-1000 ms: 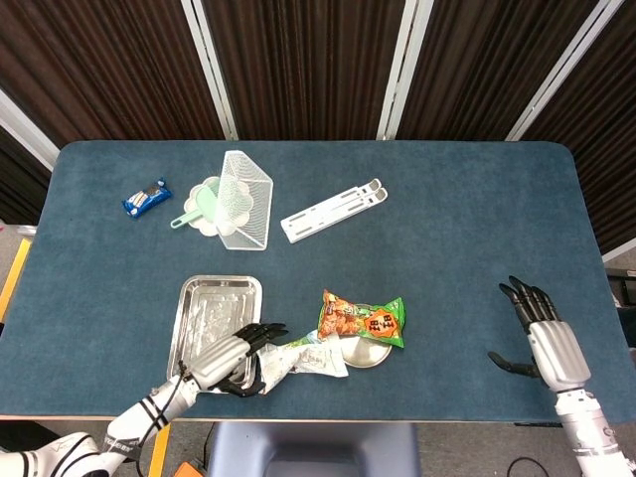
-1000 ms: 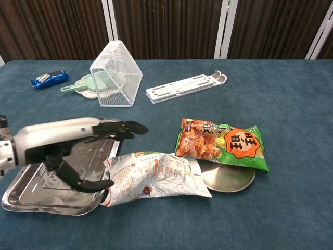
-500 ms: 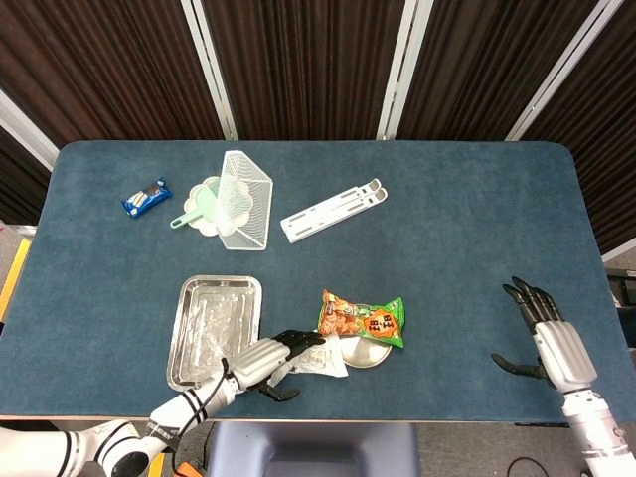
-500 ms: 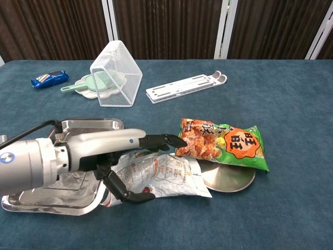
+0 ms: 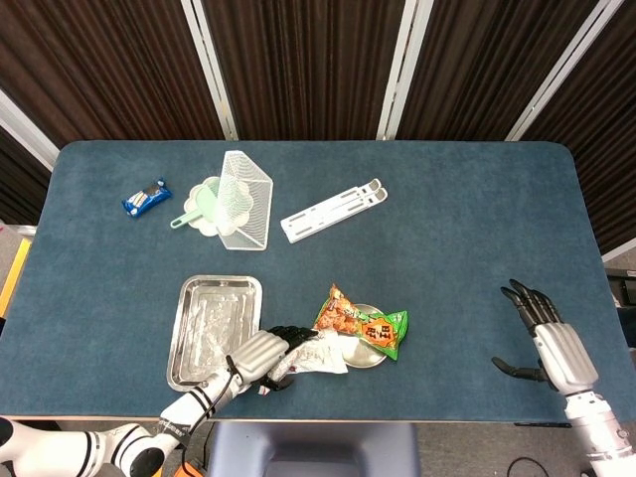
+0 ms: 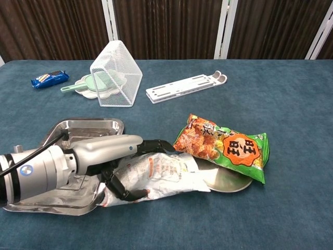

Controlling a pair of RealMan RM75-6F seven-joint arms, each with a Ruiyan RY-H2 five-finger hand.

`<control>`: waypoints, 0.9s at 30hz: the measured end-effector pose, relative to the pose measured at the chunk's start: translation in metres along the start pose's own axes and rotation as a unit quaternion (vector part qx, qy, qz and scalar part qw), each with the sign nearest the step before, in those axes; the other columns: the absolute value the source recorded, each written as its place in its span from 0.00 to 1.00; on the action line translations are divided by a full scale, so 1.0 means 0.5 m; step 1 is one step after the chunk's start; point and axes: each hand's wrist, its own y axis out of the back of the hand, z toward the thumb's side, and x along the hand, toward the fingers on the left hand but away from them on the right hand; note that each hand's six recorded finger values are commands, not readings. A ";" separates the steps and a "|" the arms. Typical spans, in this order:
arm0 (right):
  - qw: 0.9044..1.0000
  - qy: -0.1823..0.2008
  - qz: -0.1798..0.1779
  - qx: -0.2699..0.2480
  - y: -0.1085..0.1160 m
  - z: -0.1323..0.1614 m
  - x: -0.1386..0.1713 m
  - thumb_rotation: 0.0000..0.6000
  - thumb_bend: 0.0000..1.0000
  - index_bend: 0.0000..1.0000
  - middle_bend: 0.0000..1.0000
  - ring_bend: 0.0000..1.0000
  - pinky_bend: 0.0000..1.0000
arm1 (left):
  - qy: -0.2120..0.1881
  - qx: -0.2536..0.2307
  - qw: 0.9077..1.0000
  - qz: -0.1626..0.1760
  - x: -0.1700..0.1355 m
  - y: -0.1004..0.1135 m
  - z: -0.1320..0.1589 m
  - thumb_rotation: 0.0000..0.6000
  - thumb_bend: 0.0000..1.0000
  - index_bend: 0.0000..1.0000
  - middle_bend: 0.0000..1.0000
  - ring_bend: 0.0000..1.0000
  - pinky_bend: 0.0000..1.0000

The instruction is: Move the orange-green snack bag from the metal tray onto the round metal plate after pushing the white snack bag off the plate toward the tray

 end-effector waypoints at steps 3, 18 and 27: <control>1.000 0.000 0.004 0.002 -0.002 0.001 0.000 1.00 0.26 0.00 0.00 0.00 0.00 | 0.012 0.011 1.000 0.016 0.005 -0.002 -0.010 1.00 0.38 0.40 0.50 0.51 0.58; 1.000 -0.006 0.006 0.009 -0.007 0.000 -0.003 1.00 0.26 0.00 0.00 0.00 0.00 | 0.002 -0.004 0.999 0.049 0.006 0.022 -0.007 1.00 0.40 0.46 0.58 0.60 0.69; 1.000 -0.006 0.011 0.014 -0.015 0.003 -0.002 1.00 0.26 0.00 0.00 0.00 0.00 | 0.009 0.011 0.994 0.105 -0.018 0.132 -0.029 1.00 0.40 0.45 0.57 0.60 0.69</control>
